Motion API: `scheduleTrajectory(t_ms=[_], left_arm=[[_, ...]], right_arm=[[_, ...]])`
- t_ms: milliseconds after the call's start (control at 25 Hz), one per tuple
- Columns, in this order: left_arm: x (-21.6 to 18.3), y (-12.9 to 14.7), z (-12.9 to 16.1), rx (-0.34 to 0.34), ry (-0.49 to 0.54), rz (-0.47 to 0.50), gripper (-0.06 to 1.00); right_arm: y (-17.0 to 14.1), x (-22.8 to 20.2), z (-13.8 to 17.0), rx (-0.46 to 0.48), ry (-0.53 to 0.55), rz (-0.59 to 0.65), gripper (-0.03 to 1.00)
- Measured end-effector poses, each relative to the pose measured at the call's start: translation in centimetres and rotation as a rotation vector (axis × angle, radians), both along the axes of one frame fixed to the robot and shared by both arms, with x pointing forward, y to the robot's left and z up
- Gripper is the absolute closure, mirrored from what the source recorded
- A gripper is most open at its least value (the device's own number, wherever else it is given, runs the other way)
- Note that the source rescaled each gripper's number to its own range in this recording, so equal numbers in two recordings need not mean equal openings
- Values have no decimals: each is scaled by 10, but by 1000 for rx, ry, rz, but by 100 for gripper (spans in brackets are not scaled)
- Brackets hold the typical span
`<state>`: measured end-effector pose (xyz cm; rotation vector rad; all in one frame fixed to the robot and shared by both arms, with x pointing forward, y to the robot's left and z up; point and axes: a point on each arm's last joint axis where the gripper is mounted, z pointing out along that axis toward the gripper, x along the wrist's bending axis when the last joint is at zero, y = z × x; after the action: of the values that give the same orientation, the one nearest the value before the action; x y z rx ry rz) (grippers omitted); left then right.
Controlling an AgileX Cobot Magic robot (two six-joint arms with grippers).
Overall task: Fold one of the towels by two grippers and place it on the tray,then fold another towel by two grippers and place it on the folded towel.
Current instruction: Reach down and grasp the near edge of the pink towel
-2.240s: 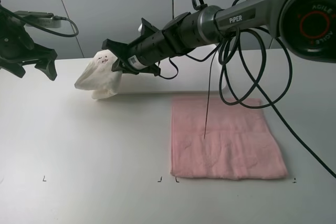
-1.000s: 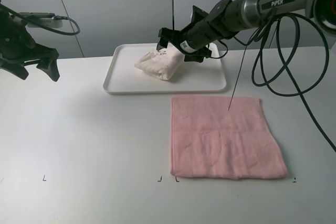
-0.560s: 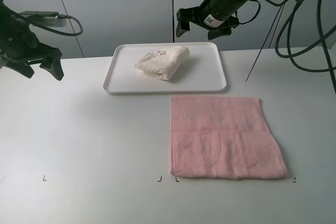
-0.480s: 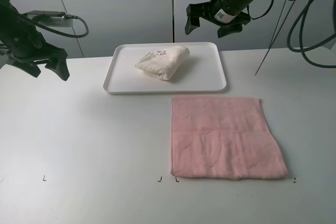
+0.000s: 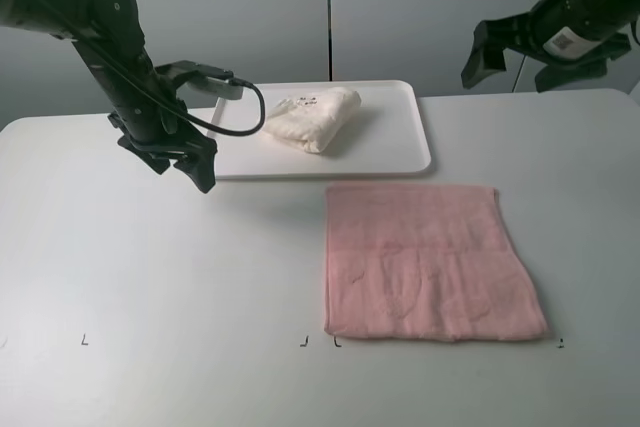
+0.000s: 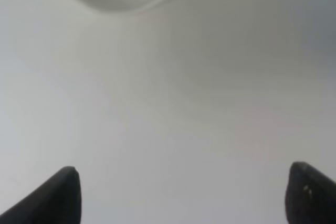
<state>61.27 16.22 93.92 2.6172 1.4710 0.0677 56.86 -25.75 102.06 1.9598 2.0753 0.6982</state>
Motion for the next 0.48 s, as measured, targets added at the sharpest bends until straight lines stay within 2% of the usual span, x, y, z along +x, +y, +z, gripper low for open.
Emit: scheduleTrajectory(t_ms=[200, 480], left_arm=[[-16, -46, 0, -1, -15, -164, -5], [-40, -86, -2, 11, -21, -398, -5]], right_arm=[[-16, -52, 6, -33, -24, 4, -3], [-15, -85, 11, -81, -5, 148, -3]])
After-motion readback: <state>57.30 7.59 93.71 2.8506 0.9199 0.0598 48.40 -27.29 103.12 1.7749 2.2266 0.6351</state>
